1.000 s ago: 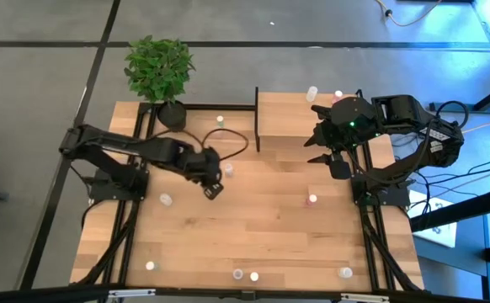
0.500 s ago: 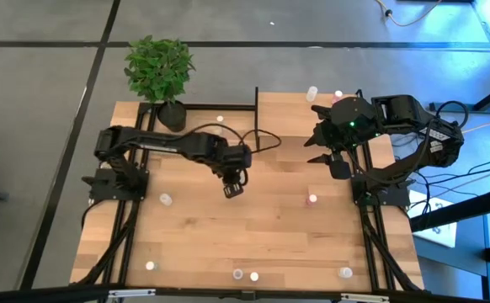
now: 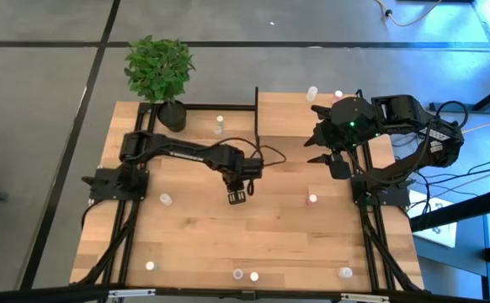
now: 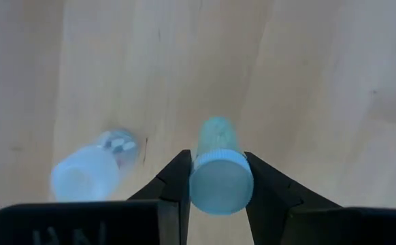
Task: Pick and place medicine bottles onto shelf by color
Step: Put the middle green pill bottle on the shelf
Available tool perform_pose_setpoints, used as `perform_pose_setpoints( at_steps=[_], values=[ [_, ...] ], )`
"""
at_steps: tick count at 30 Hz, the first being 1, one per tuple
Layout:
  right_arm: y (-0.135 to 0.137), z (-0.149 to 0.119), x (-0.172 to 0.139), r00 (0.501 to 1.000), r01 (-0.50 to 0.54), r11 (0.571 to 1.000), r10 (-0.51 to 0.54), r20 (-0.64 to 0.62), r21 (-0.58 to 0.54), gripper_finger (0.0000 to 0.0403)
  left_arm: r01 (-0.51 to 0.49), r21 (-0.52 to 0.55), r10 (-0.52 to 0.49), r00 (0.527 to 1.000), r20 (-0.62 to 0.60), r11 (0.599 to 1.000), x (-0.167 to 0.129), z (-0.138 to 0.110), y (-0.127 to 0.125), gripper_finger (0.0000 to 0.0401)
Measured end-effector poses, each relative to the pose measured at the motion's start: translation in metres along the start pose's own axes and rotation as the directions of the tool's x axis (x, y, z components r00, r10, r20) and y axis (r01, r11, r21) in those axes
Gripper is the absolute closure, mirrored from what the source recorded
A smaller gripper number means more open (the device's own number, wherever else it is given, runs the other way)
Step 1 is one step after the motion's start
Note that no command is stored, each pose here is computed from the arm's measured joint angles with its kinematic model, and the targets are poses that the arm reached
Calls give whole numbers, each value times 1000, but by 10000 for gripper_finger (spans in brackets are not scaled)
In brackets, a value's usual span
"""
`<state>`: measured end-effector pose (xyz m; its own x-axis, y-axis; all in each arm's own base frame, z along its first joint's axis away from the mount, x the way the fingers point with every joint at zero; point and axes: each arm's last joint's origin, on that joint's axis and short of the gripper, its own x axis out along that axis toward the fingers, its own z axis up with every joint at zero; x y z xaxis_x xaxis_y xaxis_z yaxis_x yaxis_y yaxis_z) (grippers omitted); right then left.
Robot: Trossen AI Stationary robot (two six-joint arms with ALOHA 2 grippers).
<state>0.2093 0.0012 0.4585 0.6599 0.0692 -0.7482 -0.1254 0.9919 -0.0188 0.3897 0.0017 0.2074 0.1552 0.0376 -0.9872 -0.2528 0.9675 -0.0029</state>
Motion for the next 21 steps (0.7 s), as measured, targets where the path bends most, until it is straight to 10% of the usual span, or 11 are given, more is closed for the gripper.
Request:
perform_pose_setpoints(
  at_steps=[21],
  values=[
    [0, 0, 0, 1000, 0, 1000, 0, 0, 0, 174, 21, 3, -21, 1000, -8, 1000, 26, 6, -8, 311]
  ],
)
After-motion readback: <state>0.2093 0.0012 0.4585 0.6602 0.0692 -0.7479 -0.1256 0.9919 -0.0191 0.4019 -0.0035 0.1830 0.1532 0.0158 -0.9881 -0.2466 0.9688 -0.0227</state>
